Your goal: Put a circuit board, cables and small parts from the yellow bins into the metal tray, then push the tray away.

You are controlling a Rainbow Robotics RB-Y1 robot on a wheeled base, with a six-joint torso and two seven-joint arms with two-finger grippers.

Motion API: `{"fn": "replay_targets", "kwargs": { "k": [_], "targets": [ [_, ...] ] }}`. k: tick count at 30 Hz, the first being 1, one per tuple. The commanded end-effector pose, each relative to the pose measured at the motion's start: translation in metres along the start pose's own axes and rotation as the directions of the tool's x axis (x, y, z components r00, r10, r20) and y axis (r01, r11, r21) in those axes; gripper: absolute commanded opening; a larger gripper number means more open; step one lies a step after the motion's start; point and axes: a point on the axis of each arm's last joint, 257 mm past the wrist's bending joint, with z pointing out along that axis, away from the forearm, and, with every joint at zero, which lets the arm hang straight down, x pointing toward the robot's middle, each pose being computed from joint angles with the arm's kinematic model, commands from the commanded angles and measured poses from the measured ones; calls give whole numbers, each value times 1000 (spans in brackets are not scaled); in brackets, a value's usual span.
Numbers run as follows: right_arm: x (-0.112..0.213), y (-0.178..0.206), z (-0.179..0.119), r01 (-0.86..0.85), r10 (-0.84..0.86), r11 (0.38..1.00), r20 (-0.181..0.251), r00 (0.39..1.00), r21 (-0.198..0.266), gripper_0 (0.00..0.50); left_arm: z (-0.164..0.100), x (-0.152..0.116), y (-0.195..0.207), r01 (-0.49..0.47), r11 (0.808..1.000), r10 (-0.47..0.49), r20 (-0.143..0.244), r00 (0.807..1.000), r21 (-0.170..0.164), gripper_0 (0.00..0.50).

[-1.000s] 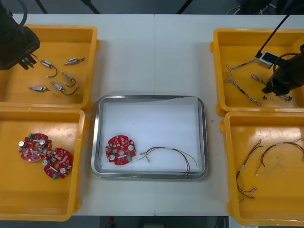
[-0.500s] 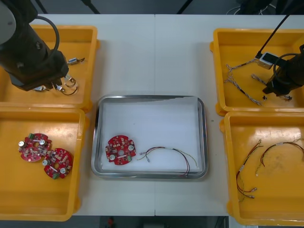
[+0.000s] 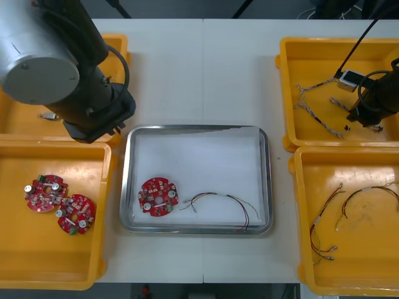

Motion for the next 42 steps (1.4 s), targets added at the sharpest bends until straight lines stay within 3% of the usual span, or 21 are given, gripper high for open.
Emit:
{"fn": "replay_targets", "kwargs": {
  "k": [1,7,12,17,22,24,32,42],
  "targets": [
    [17,-4,-1,-25,25,1000,-39,999,6,13,4,23,-18,-70,996,69,12,998,55,0],
    [19,-5,-2,-10,10,1000,-51,999,6,0,31,44,-22,-117,993,115,53,992,22,0],
    [14,-18,-16,32,-30,999,-49,998,28,0,51,62,-28,-126,992,126,64,990,0,0],
    [8,-29,-41,75,-73,997,-55,996,35,0,66,75,-33,-119,993,119,45,992,-8,0],
    [5,-33,-66,90,-88,996,-55,995,21,0,80,81,-39,-106,994,106,29,994,-7,0],
    [2,-33,-77,90,-90,996,-49,995,7,0,84,79,-38,-115,993,116,56,992,-14,0],
    [-7,-30,-117,81,-82,996,-21,996,-44,0,108,75,-31,-113,993,116,71,991,-43,0],
    [-17,-25,-149,50,-48,995,28,998,-87,0,119,80,-25,-95,994,98,49,994,-51,12]
  ]
}}
